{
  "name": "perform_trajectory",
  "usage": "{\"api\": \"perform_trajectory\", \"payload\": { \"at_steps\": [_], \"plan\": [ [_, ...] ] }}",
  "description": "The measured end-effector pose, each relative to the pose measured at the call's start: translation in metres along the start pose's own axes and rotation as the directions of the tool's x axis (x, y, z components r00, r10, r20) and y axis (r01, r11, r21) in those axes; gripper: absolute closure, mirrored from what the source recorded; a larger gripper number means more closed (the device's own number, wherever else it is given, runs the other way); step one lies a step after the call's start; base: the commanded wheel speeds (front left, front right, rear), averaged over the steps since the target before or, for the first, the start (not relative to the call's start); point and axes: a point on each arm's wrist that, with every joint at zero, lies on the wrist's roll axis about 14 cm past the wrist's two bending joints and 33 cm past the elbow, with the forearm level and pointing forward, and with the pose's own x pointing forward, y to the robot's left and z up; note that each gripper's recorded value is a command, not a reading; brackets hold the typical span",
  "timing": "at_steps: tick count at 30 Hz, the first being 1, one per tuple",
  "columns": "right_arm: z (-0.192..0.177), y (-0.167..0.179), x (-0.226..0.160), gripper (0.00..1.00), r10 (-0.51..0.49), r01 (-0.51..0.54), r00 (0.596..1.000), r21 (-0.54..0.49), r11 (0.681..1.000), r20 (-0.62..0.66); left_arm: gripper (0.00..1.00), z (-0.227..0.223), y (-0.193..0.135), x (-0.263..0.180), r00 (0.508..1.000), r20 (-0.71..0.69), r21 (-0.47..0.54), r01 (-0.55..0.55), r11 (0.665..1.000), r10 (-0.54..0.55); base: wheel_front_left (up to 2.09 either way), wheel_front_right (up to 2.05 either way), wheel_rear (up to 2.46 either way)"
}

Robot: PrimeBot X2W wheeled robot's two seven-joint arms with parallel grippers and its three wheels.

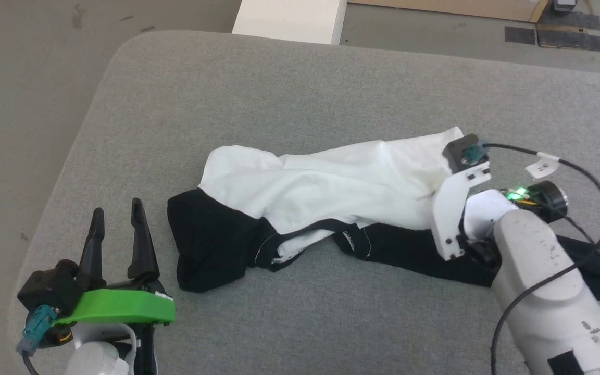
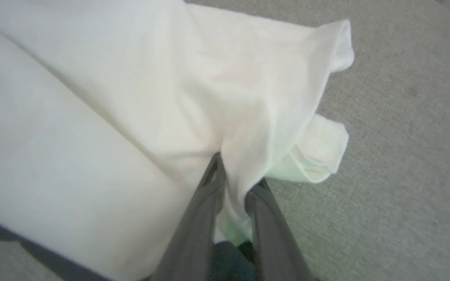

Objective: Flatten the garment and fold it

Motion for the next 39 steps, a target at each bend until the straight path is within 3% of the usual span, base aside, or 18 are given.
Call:
{"api": "perform_trajectory", "payload": {
  "at_steps": [4, 7, 13, 14, 15, 16, 21, 27, 31, 39],
  "plan": [
    [0.012, -0.033, -0.009, 1.0, -0.063, 0.062, 0.997, 0.028, 0.998, 0.042, 0.0, 0.002, -0.004, -0.001, 1.0, 0.007, -0.005, 0.008, 1.0, -0.008, 0.0, 0.0, 0.0],
    [0.015, -0.078, -0.023, 1.0, -0.158, 0.156, 0.986, 0.049, 0.987, 0.053, 0.0, 0.006, -0.006, -0.002, 1.0, 0.018, -0.009, 0.014, 1.0, -0.013, 0.0, 0.0, 0.0],
    [0.019, -0.168, -0.065, 1.0, -0.364, 0.355, 0.93, 0.116, 0.928, 0.06, 0.0, 0.008, -0.013, -0.003, 0.999, 0.028, -0.015, 0.038, 0.999, -0.037, 0.0, 0.0, 0.0],
    [0.019, -0.176, -0.069, 0.95, -0.384, 0.374, 0.921, 0.126, 0.919, 0.061, 0.0, 0.008, -0.014, -0.003, 0.999, 0.026, -0.016, 0.039, 0.999, -0.039, 0.0, 0.0, 0.0],
    [0.018, -0.182, -0.073, 0.71, -0.4, 0.388, 0.914, 0.145, 0.91, 0.061, 0.0, 0.008, -0.015, -0.003, 0.999, 0.025, -0.018, 0.04, 0.999, -0.04, 0.0, 0.0, 0.0],
    [0.018, -0.184, -0.075, 0.0, -0.407, 0.394, 0.911, 0.159, 0.905, 0.063, 0.0, 0.008, -0.016, -0.004, 0.999, 0.026, -0.02, 0.042, 0.999, -0.042, 0.0, 0.0, 0.0],
    [0.045, -0.165, -0.082, 0.0, -0.392, 0.349, 0.894, 0.212, 0.913, 0.217, 0.0, 0.004, -0.02, -0.007, 0.999, 0.013, -0.031, 0.051, 0.998, -0.051, 0.0, 0.0, 0.0],
    [0.067, -0.14, -0.112, 0.0, -0.4, 0.251, 0.777, 0.344, 0.905, 0.485, 0.0, 0.007, -0.027, -0.01, 0.997, 0.022, -0.043, 0.073, 0.996, -0.072, 0.0, 0.0, 0.0],
    [0.037, -0.127, -0.127, 0.0, -0.425, 0.223, 0.746, 0.409, 0.885, 0.512, 0.0, 0.006, -0.034, -0.014, 0.996, 0.014, -0.051, 0.092, 0.994, -0.092, 0.0, 0.0, 0.0],
    [-0.048, -0.126, -0.156, 0.0, -0.496, 0.223, 0.758, 0.547, 0.807, 0.423, 0.0, 0.002, -0.055, -0.014, 0.988, -0.005, -0.07, 0.152, 0.986, -0.152, 0.0, 0.0, 0.0]
  ]
}}
